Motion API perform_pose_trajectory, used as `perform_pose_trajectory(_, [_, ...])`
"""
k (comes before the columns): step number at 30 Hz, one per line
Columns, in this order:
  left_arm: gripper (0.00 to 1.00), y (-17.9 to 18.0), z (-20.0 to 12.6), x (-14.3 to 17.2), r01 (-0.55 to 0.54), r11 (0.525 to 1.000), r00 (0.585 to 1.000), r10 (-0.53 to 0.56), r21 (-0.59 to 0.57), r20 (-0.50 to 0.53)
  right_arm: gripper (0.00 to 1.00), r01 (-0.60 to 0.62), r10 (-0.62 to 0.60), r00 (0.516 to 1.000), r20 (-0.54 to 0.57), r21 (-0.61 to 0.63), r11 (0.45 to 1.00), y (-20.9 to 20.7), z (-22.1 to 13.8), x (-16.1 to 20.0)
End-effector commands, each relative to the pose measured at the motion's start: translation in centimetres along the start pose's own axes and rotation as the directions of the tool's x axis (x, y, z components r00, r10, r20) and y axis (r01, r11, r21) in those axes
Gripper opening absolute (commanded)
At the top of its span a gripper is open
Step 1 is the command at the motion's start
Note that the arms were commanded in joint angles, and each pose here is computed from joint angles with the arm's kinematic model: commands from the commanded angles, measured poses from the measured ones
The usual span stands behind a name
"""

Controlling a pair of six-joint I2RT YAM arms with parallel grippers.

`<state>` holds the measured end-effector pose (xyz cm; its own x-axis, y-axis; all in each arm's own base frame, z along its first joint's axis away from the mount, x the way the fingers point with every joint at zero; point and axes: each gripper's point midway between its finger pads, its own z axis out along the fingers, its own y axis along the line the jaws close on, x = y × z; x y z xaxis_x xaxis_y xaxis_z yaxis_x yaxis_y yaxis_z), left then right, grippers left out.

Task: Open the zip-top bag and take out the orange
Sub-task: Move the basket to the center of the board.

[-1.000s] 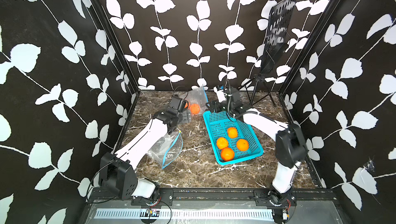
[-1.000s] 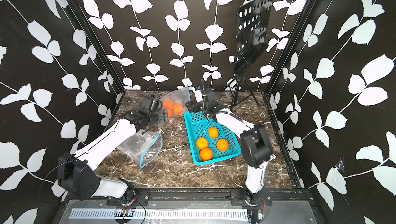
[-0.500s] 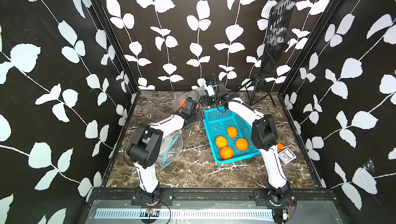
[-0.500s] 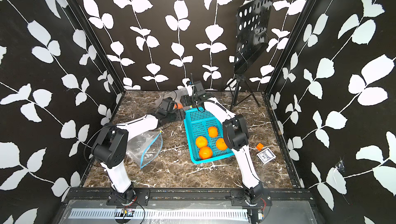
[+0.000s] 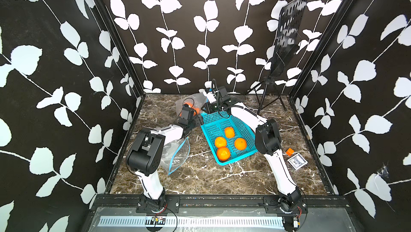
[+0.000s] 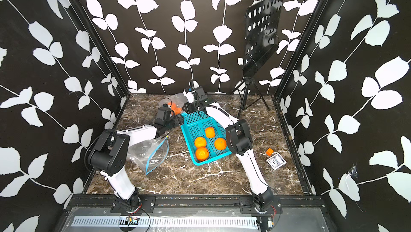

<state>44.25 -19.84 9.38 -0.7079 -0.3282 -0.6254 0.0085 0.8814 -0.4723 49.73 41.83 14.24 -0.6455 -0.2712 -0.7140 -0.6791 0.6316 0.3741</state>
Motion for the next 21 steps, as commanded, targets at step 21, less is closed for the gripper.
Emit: perform_pose_trajectory(21, [0.9, -15.2, 3.0, 5.4, -0.151, 0.905, 0.972, 0.209, 0.397, -0.107, 0.39, -0.009, 0.008, 1.0, 0.005, 0.015, 1.0, -3.6, -3.0, -0.5])
